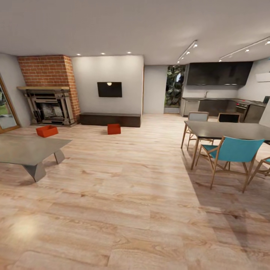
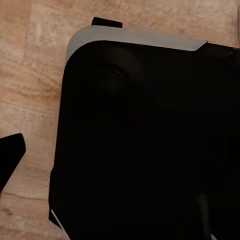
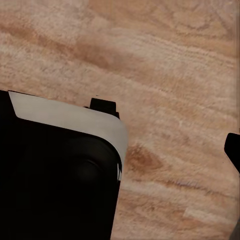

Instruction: Move the two storage containers from the living room to the garage. In the garage, place one container on the floor and stack the other container on top of it (either order is fine).

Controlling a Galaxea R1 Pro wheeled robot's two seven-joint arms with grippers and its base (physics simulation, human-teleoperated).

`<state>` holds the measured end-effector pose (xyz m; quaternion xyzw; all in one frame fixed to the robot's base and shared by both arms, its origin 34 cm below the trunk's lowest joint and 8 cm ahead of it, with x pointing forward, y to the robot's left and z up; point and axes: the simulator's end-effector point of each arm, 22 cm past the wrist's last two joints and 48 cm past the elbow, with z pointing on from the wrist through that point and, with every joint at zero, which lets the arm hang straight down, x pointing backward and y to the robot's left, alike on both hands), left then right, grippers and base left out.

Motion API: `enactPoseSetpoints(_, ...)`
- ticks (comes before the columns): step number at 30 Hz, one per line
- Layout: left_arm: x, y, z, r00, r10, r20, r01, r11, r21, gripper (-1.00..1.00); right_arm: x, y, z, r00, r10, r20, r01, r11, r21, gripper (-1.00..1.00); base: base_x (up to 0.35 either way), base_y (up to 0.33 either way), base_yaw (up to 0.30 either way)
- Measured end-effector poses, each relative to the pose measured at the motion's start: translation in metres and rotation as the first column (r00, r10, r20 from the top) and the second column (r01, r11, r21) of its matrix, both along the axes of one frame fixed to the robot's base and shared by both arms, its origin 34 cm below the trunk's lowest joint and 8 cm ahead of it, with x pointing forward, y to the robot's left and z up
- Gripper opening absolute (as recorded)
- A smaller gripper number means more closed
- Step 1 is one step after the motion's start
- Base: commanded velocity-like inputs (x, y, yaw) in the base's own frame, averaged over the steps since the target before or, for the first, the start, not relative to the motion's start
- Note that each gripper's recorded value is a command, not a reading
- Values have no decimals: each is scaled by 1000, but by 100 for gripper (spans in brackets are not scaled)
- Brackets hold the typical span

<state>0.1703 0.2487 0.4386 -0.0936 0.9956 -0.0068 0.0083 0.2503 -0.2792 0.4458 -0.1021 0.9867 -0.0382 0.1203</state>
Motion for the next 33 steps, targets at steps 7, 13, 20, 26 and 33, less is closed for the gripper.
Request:
enactPoseSetpoints(7, 0, -1, 0, 1000, 0, 0, 0, 1000, -1, 100, 0, 0, 0, 1000, 1, 0, -1, 1000, 0, 100, 323, 0, 0)
enactPoseSetpoints(13, 0, -1, 0, 1000, 0, 0, 0, 1000, -1, 100, 0, 0, 0, 1000, 1, 0, -1, 1000, 0, 100, 323, 0, 0)
enactPoseSetpoints(20, 0, -1, 0, 1000, 0, 0, 0, 1000, -1, 100, 0, 1, 0, 1000, -7, -2, 7, 1000, 8, 100, 323, 0, 0)
enactPoseSetpoints(26, 0, -1, 0, 1000, -1, 0, 1, 1000, -1, 100, -2, 3, -1, 1000, -18, -6, 19, 1000, 13, 100, 323, 0, 0)
enactPoseSetpoints(33, 0, -1, 0, 1000, -1, 0, 1, 1000, -1, 100, -3, 3, -1, 1000, -22, -8, 22, 1000, 13, 100, 323, 0, 0)
